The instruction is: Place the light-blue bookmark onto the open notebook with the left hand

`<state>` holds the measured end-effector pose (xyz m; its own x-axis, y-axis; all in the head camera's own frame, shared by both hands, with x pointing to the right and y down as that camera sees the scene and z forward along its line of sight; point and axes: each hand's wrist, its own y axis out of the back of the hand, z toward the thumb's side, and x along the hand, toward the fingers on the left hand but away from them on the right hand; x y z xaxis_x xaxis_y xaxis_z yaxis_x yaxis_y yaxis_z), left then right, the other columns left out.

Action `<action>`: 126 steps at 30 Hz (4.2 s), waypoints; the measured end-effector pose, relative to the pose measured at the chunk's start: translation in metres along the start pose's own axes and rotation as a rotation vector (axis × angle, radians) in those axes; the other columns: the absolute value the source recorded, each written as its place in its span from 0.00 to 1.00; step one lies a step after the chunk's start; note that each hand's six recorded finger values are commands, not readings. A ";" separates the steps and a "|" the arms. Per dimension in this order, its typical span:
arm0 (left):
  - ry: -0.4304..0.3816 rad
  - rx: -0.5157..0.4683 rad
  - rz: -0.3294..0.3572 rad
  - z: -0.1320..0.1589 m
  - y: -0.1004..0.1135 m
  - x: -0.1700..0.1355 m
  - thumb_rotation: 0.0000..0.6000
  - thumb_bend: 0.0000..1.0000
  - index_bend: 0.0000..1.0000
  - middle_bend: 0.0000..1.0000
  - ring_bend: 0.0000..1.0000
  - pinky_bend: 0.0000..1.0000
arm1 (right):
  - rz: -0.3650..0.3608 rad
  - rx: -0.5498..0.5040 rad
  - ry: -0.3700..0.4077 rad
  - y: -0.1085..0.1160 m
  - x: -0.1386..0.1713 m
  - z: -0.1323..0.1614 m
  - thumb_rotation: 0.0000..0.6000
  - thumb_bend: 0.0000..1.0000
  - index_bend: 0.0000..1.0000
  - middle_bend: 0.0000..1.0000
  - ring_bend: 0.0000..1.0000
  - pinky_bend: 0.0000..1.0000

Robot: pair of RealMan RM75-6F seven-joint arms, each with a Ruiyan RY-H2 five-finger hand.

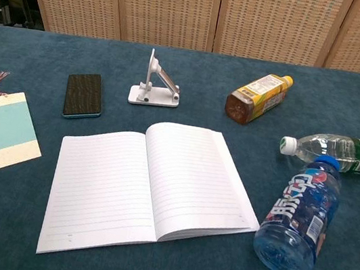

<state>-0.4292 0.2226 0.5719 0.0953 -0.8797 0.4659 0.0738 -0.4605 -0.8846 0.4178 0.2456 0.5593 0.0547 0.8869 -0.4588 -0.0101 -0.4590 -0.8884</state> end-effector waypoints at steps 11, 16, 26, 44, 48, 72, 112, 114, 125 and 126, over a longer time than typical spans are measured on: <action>0.000 0.000 0.006 0.000 0.001 0.000 1.00 0.21 0.00 0.00 0.00 0.00 | 0.004 0.004 0.007 -0.001 0.000 0.002 1.00 0.00 0.00 0.00 0.00 0.00; 0.000 -0.001 0.008 0.000 0.001 0.000 1.00 0.21 0.00 0.00 0.00 0.00 | 0.007 0.007 0.005 -0.002 0.001 0.002 1.00 0.00 0.00 0.00 0.00 0.00; 0.000 -0.002 0.001 -0.001 -0.001 0.001 1.00 0.21 0.00 0.00 0.00 0.00 | 0.013 0.012 0.004 -0.004 -0.001 0.004 1.00 0.00 0.00 0.00 0.00 0.00; -0.050 -0.031 0.033 0.005 0.004 0.008 1.00 0.21 0.00 0.00 0.00 0.00 | 0.019 0.015 -0.009 -0.006 -0.003 0.001 1.00 0.00 0.00 0.00 0.00 0.00; -0.118 -0.024 0.019 0.006 0.008 0.021 1.00 0.21 0.00 0.00 0.00 0.00 | 0.016 0.012 -0.012 -0.006 -0.004 0.000 1.00 0.00 0.00 0.00 0.00 0.00; -0.408 0.195 -0.177 -0.014 -0.006 0.090 1.00 0.22 0.00 0.00 0.00 0.00 | -0.006 0.014 -0.024 -0.003 -0.006 -0.003 1.00 0.00 0.00 0.00 0.00 0.00; -0.534 0.336 -0.282 0.030 -0.047 0.133 1.00 0.22 0.19 0.00 0.00 0.00 | -0.014 0.019 -0.036 -0.007 -0.011 -0.004 1.00 0.00 0.00 0.00 0.00 0.00; -0.546 0.358 -0.273 0.032 -0.048 0.133 1.00 0.22 0.19 0.00 0.00 0.00 | -0.015 0.019 -0.037 -0.007 -0.011 -0.004 1.00 0.00 0.00 0.00 0.00 0.00; -0.561 0.403 -0.264 0.036 -0.053 0.137 1.00 0.23 0.20 0.00 0.00 0.00 | -0.016 0.021 -0.039 -0.007 -0.011 -0.004 1.00 0.00 0.00 0.00 0.00 0.00; -0.563 0.407 -0.264 0.036 -0.054 0.137 1.00 0.23 0.20 0.00 0.00 0.00 | -0.016 0.020 -0.039 -0.007 -0.011 -0.004 1.00 0.00 0.00 0.00 0.00 0.00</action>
<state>-0.3841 0.1310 0.6839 0.5097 -0.5014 0.6991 0.5164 -0.4716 -0.7148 0.4215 0.2386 0.5706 0.0162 0.8955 -0.4447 -0.0300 -0.4441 -0.8955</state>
